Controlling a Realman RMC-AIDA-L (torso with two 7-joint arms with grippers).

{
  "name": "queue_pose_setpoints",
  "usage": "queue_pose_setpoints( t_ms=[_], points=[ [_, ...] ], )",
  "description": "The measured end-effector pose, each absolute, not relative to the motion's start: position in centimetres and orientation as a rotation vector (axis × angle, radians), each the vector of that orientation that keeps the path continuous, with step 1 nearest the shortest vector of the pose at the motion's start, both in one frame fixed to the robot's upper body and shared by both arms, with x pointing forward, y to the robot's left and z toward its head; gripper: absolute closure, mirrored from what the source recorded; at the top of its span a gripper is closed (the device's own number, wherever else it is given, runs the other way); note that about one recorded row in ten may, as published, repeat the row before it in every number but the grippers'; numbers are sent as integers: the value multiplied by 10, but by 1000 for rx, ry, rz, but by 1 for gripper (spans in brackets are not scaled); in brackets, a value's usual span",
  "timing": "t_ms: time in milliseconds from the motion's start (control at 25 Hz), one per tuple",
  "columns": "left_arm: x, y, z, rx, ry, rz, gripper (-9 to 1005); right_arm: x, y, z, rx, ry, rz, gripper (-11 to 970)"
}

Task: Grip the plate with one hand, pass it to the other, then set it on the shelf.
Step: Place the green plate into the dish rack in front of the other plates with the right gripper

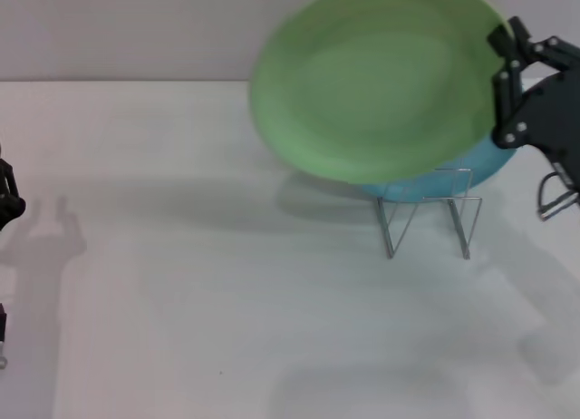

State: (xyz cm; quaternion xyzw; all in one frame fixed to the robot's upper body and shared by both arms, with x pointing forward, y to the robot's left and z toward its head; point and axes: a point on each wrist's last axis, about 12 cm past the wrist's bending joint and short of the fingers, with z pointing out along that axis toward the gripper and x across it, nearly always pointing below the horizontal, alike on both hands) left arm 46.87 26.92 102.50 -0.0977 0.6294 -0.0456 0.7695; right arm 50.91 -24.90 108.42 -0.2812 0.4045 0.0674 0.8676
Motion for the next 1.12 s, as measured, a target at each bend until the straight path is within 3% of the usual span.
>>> queue_pose_setpoints(
  t_ms=[560, 1120],
  points=[
    [470, 260, 1026, -249, 1366, -157, 704, 512, -298, 1100, -754, 789, -1, 934],
    [469, 256, 1027, -259, 1362, -177, 701, 510, -311, 1096, -829, 829, -60, 932]
  ],
)
